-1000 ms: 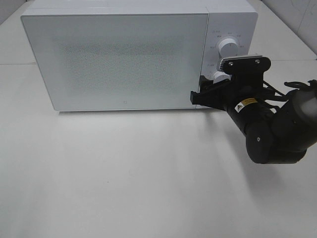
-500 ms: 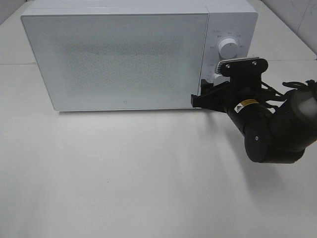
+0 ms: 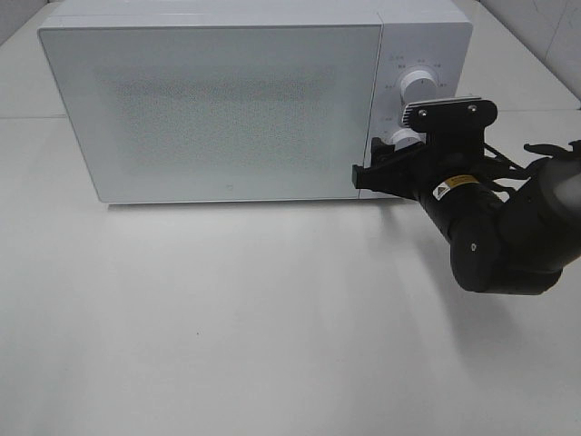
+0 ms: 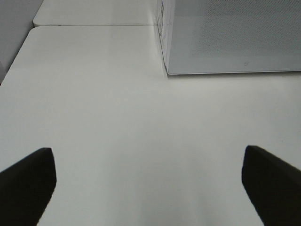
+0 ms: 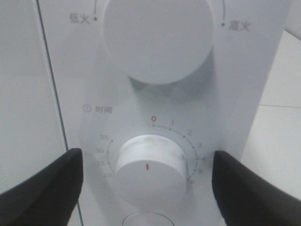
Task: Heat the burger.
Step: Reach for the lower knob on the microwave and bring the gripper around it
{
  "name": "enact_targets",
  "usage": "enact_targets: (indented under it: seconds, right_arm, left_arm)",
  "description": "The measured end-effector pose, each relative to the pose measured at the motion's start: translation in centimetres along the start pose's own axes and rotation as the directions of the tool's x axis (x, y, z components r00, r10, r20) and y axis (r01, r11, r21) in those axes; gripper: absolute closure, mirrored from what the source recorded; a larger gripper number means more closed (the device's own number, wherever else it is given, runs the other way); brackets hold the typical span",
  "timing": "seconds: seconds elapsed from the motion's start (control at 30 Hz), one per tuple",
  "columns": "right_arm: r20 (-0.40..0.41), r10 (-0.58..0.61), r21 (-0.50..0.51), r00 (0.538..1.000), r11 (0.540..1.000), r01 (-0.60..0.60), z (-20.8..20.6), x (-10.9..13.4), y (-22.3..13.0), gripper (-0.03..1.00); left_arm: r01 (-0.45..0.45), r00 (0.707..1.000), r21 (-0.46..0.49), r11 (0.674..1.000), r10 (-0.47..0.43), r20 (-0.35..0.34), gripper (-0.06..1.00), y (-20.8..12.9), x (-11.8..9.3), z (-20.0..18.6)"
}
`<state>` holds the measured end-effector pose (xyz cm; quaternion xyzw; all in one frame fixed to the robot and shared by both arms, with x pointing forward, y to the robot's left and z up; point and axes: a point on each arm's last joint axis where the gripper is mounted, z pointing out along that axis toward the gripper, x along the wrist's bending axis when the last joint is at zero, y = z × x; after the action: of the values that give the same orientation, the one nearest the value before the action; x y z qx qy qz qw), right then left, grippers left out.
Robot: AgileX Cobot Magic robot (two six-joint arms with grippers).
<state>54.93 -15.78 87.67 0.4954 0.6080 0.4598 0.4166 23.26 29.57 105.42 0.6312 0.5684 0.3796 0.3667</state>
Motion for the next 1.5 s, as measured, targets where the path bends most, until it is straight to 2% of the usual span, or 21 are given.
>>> enact_targets:
  seconds: [0.23,0.33,0.37,0.4,0.47,0.53,0.87,1.03,1.1,1.13,1.17,1.2,1.23,1.27,1.3,1.33,1.37,1.4,1.43,1.47,1.5]
  right_arm:
    - [0.004,0.002,0.000,1.000,1.000,-0.002,0.00,-0.04,0.00,0.28]
    - [0.006,0.004,-0.002,1.000,1.000,-0.004,0.02,-0.05,0.03,0.35]
    - [0.005,0.003,-0.004,1.000,1.000,-0.003,0.06,-0.02,0.08,0.41]
    - [0.005,0.003,-0.004,1.000,1.000,-0.003,0.06,-0.02,0.08,0.41]
    - [0.003,0.003,-0.004,1.000,1.000,-0.002,0.06,0.00,0.08,0.52]
    - [0.003,0.003,-0.004,1.000,1.000,-0.002,0.06,0.00,0.08,0.55]
    - [0.003,0.031,-0.003,1.000,0.999,-0.031,0.06,0.00,0.07,0.55]
    - [0.000,0.148,-0.004,0.989,0.989,-0.148,0.06,0.02,0.08,0.55]
    - [-0.001,0.319,-0.004,0.948,0.948,-0.319,0.07,0.00,0.08,0.55]
    - [-0.001,0.319,-0.004,0.948,0.948,-0.319,0.07,0.00,0.08,0.55]
    - [-0.004,0.483,-0.004,0.876,0.876,-0.483,0.07,0.01,0.09,0.55]
    - [-0.005,0.573,-0.004,0.820,0.820,-0.573,0.07,0.01,0.10,0.55]
    - [-0.005,0.573,-0.004,0.820,0.820,-0.573,0.07,0.01,0.10,0.55]
    - [-0.006,0.726,-0.003,0.687,0.687,-0.726,0.05,0.01,0.09,0.55]
    - [-0.006,0.726,-0.003,0.687,0.687,-0.726,0.05,0.01,0.09,0.55]
    - [-0.006,0.855,-0.001,0.518,0.518,-0.855,0.01,0.00,0.05,0.55]
    - [-0.007,0.910,0.001,0.414,0.414,-0.910,0.01,0.01,0.05,0.54]
    - [-0.007,0.910,0.001,0.414,0.414,-0.910,0.01,0.01,0.05,0.54]
    - [-0.006,0.980,0.001,0.197,0.197,-0.980,0.01,0.00,0.05,0.54]
    - [-0.005,0.996,0.002,0.094,0.094,-0.996,-0.01,-0.01,0.03,0.54]
    - [-0.005,0.996,0.002,0.094,0.094,-0.996,-0.01,-0.01,0.03,0.54]
  left_arm:
    - [0.000,1.000,0.000,1.000,0.000,0.000,-0.05,0.00,0.00,0.00]
    - [0.000,1.000,0.000,1.000,0.000,0.000,-0.05,0.00,0.00,0.00]
    - [0.000,1.000,0.000,1.000,0.000,0.000,-0.05,0.00,0.00,0.00]
    - [0.000,1.000,0.000,1.000,0.000,0.000,-0.05,0.00,0.00,0.00]
    - [0.000,1.000,0.000,1.000,0.000,0.000,-0.05,0.00,0.00,0.00]
    - [0.000,1.000,0.000,1.000,0.000,0.000,-0.05,0.00,0.00,0.00]
    - [0.000,1.000,0.000,1.000,0.000,0.000,-0.05,0.00,0.00,0.00]
    - [0.000,1.000,0.000,1.000,0.000,0.000,-0.05,0.00,0.00,0.00]
    - [0.000,1.000,0.000,1.000,0.000,0.000,-0.05,0.00,0.00,0.00]
    - [0.000,1.000,0.000,1.000,0.000,0.000,-0.05,0.00,0.00,0.00]
    - [0.000,1.000,0.000,1.000,0.000,0.000,-0.05,0.00,0.00,0.00]
    - [0.000,1.000,0.000,1.000,0.000,0.000,-0.05,0.00,0.00,0.00]
    - [0.000,1.000,0.000,1.000,0.000,0.000,-0.05,0.00,0.00,0.00]
    - [0.000,1.000,0.000,1.000,0.000,0.000,-0.05,0.00,0.00,0.00]
    - [0.000,1.000,0.000,1.000,0.000,0.000,-0.05,0.00,0.00,0.00]
    - [0.000,1.000,0.000,1.000,0.000,0.000,-0.05,0.00,0.00,0.00]
    - [0.000,1.000,0.000,1.000,0.000,0.000,-0.05,0.00,0.00,0.00]
    - [0.000,1.000,0.000,1.000,0.000,0.000,-0.05,0.00,0.00,0.00]
    - [0.000,1.000,0.000,1.000,0.000,0.000,-0.05,0.00,0.00,0.00]
    - [0.000,1.000,0.000,1.000,0.000,0.000,-0.05,0.00,0.00,0.00]
    - [0.000,1.000,0.000,1.000,0.000,0.000,-0.05,0.00,0.00,0.00]
